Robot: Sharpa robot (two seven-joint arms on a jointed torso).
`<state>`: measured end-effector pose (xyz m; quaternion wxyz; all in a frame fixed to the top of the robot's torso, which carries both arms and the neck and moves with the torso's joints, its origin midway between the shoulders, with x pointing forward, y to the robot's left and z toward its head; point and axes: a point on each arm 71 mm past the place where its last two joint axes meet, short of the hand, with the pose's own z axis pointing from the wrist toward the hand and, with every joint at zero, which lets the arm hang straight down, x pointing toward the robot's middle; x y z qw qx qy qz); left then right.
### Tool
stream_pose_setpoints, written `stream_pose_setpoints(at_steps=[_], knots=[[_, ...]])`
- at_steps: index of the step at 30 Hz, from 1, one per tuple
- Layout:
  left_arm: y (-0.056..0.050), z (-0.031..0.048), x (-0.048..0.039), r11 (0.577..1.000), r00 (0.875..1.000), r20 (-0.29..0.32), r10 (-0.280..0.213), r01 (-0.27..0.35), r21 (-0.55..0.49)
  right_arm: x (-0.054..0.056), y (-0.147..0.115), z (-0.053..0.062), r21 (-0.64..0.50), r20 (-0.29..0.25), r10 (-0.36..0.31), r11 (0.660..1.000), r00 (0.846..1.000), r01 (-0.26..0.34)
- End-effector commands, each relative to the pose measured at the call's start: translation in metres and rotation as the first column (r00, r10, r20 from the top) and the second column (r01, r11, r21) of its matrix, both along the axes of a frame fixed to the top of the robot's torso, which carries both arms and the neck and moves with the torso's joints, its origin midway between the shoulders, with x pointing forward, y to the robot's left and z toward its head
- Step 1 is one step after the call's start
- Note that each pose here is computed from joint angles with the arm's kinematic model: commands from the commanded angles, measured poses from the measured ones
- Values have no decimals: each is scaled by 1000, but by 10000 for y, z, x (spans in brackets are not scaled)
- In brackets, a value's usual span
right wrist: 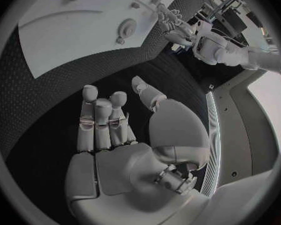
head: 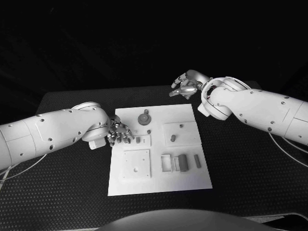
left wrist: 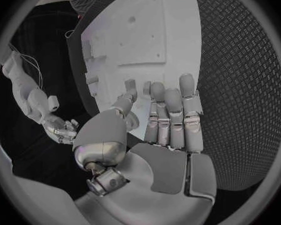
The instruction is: Assemble the parts on the task board
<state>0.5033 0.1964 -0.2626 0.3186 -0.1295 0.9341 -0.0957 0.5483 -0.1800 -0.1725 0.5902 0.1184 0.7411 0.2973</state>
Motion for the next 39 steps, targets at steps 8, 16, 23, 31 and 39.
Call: stream_pose_setpoints(at_steps=[8,16,23,31,39], knots=[[-11,1,-2,1000,1000,-2,0,0,-8,-5,10,-8,-4,-6,11,1000,1000,-11],[-17,1,-4,1000,1000,-4,-4,4,-9,-7,13,-8,-4,-7,11,1000,1000,-11],[-4,2,7,1000,1000,2,1,-1,-11,-6,12,-8,-4,-7,11,1000,1000,-11],[-3,2,7,1000,1000,1,0,0,-7,-7,11,-8,-5,-7,11,1000,1000,-11],[-8,-4,-1,1000,1000,-12,-10,10,-2,-7,10,-8,-5,-7,11,1000,1000,-11]])
